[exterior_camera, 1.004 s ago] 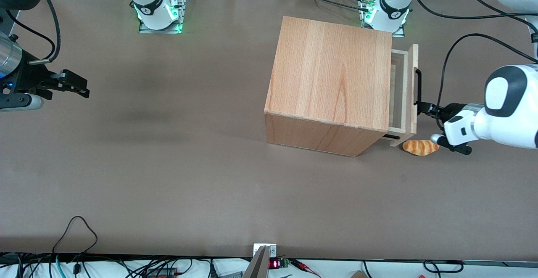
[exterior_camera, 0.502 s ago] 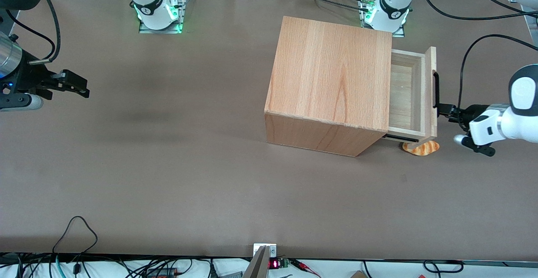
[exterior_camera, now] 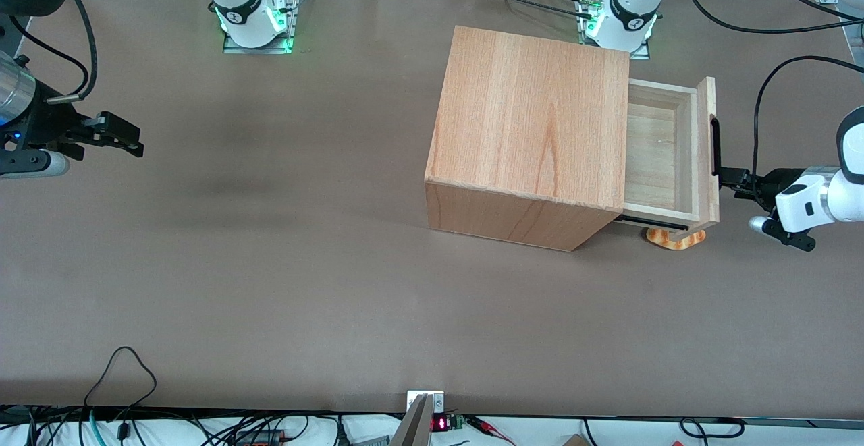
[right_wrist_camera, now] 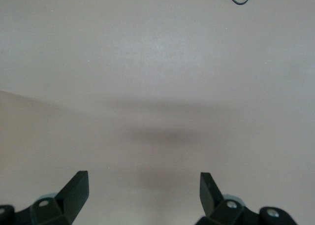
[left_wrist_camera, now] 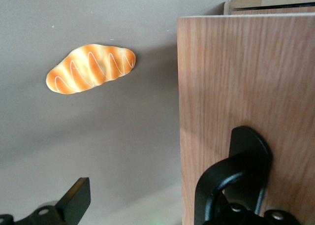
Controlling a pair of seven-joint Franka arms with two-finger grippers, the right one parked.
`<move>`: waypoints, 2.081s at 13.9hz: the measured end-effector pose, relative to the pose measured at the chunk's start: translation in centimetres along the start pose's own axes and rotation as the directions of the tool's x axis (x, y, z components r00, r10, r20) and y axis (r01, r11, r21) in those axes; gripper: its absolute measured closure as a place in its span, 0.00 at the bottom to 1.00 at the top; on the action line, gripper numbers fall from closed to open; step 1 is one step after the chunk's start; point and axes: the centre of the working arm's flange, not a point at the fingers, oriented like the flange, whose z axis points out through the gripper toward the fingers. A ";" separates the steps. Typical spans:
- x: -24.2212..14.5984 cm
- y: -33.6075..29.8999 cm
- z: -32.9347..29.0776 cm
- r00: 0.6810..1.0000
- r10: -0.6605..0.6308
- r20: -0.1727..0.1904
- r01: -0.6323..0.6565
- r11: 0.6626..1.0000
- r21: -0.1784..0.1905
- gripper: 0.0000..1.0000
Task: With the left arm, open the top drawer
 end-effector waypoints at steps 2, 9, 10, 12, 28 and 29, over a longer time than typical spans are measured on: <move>-0.2 -0.4 -0.1 1.000 -0.002 -0.004 0.001 1.000 -0.001 0.00; -1.0 -2.3 -0.5 1.000 -0.017 -0.019 0.016 1.000 -0.006 0.00; -1.1 -2.5 -0.6 1.000 -0.020 -0.021 0.020 1.000 -0.005 0.00; -1.3 -3.3 -1.0 0.999 -0.029 -0.025 0.029 1.000 0.005 0.00; -2.4 -7.9 -2.6 0.997 -0.062 -0.040 0.063 0.998 0.027 0.00; -2.4 -7.9 -2.6 0.997 -0.061 -0.040 0.062 0.998 0.027 0.00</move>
